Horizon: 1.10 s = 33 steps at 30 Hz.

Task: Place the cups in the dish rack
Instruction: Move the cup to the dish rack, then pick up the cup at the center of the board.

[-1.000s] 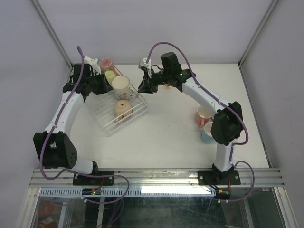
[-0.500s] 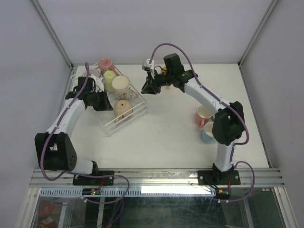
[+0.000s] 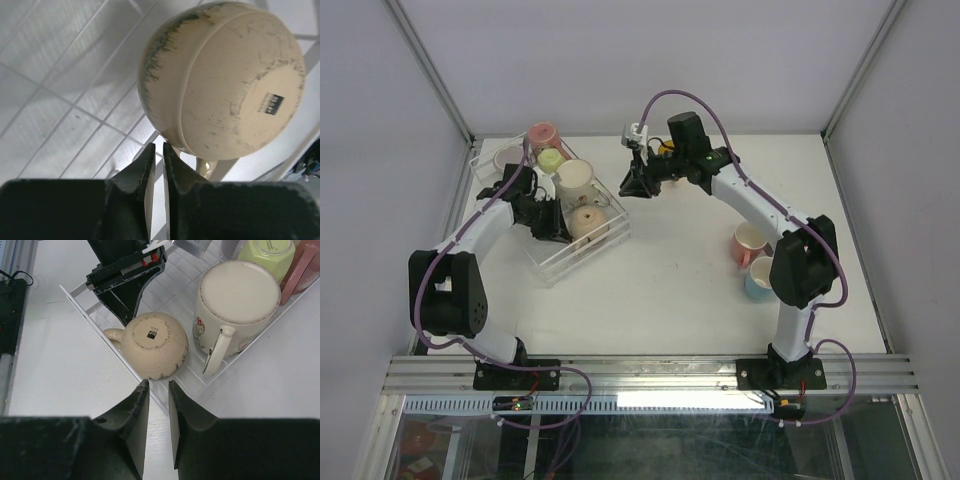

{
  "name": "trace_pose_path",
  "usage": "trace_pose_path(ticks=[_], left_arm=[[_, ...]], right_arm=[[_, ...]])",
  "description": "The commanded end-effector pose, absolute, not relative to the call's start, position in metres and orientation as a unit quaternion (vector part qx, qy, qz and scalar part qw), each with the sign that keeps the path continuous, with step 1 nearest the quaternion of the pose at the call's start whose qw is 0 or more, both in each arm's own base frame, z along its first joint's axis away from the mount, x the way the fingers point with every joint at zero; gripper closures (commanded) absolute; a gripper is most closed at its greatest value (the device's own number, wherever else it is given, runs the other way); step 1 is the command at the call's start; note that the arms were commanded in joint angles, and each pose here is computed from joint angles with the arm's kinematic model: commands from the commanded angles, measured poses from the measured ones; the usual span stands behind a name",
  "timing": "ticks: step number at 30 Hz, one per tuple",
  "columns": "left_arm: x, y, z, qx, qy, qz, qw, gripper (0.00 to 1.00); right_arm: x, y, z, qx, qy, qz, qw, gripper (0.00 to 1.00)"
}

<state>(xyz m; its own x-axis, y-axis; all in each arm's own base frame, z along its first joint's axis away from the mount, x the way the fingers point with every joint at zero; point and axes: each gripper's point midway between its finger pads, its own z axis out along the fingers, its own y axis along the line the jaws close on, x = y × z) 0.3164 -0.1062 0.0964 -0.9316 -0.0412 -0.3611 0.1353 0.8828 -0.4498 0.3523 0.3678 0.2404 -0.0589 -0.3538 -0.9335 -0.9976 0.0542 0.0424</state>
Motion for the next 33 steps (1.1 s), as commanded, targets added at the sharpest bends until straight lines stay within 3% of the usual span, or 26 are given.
trace_pose_path(ticks=[1, 18, 24, 30, 31, 33], left_arm=[[0.358, -0.130, 0.138, 0.037, 0.918, -0.298, 0.260, 0.90], [0.377, -0.160, 0.145, 0.024, 0.890, -0.360, 0.279, 0.88], [0.377, -0.145, 0.150, 0.011, 0.900, -0.314, 0.302, 0.81], [0.385, -0.113, 0.197, -0.003, 0.886, -0.236, 0.399, 0.71], [0.386, -0.107, 0.212, -0.003, 0.878, -0.222, 0.424, 0.70], [0.390, -0.096, 0.239, -0.006, 0.859, -0.195, 0.474, 0.67]], right_arm=[[0.343, 0.362, 0.276, -0.564, 0.578, 0.402, 0.431, 0.75], [0.347, 0.356, 0.279, -0.557, 0.581, 0.405, 0.434, 0.75], [0.342, 0.347, 0.295, -0.557, 0.572, 0.412, 0.438, 0.74], [0.338, 0.321, 0.325, -0.555, 0.555, 0.412, 0.462, 0.72], [0.337, 0.315, 0.330, -0.554, 0.552, 0.406, 0.473, 0.71], [0.336, 0.303, 0.332, -0.554, 0.547, 0.392, 0.490, 0.51]])
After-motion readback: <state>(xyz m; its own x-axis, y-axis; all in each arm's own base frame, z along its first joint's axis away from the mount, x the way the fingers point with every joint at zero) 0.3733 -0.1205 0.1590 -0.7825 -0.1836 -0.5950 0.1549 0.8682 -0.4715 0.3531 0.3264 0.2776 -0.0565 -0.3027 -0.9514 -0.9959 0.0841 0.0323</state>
